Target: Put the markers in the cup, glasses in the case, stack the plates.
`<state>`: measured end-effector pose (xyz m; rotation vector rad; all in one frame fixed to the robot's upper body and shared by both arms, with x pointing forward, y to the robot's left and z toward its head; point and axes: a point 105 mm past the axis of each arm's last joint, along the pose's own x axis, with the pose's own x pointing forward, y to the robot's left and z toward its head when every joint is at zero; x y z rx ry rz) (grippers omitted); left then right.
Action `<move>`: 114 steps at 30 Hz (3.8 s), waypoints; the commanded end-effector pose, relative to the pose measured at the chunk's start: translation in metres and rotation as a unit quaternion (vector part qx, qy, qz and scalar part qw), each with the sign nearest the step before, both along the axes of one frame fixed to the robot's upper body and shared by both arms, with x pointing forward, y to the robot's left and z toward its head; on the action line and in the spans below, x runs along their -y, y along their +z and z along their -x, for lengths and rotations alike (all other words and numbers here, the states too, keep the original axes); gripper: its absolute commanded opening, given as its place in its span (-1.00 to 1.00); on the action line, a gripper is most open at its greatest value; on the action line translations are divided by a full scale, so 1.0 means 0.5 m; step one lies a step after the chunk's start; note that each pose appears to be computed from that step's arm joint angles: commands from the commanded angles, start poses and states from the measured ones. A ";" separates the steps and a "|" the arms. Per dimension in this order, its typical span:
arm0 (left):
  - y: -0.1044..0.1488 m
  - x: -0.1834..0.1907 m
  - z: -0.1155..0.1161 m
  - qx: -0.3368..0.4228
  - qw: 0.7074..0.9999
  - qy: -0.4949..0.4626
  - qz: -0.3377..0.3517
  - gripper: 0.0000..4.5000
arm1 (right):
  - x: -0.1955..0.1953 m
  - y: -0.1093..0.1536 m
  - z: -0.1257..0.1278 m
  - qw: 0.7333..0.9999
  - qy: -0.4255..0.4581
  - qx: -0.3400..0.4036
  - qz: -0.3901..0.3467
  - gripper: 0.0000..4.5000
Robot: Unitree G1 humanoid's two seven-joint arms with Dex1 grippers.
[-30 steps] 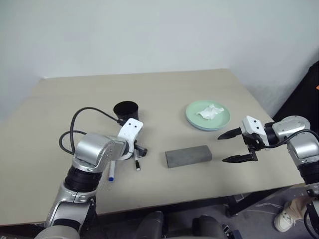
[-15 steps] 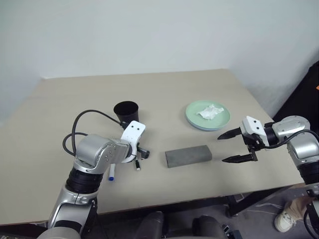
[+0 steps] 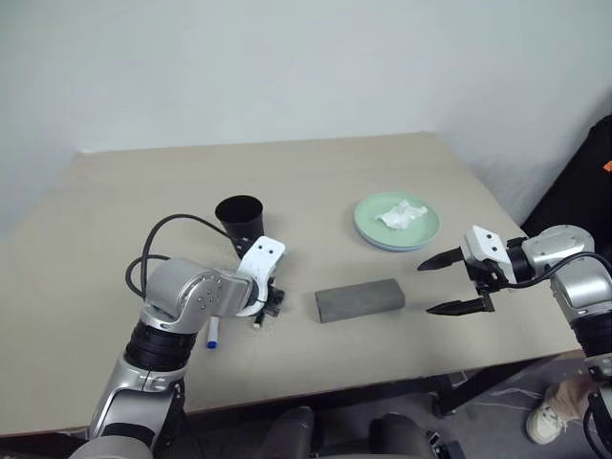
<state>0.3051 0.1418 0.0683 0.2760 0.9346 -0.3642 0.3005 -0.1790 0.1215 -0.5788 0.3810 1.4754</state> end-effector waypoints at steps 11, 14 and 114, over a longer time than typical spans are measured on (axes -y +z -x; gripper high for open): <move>-0.013 -0.004 0.010 -0.027 0.999 -0.020 -0.023 -0.99 | -0.002 0.025 -0.010 1.000 0.007 0.027 -0.002 1.00; -0.001 0.001 0.003 -0.016 0.999 -0.023 -0.017 -0.99 | -0.002 0.024 -0.010 1.000 0.007 0.027 -0.001 1.00; 0.286 -0.121 -0.199 0.544 0.797 -0.013 0.264 0.97 | -0.021 0.269 -0.065 0.958 -0.061 0.131 -0.246 1.00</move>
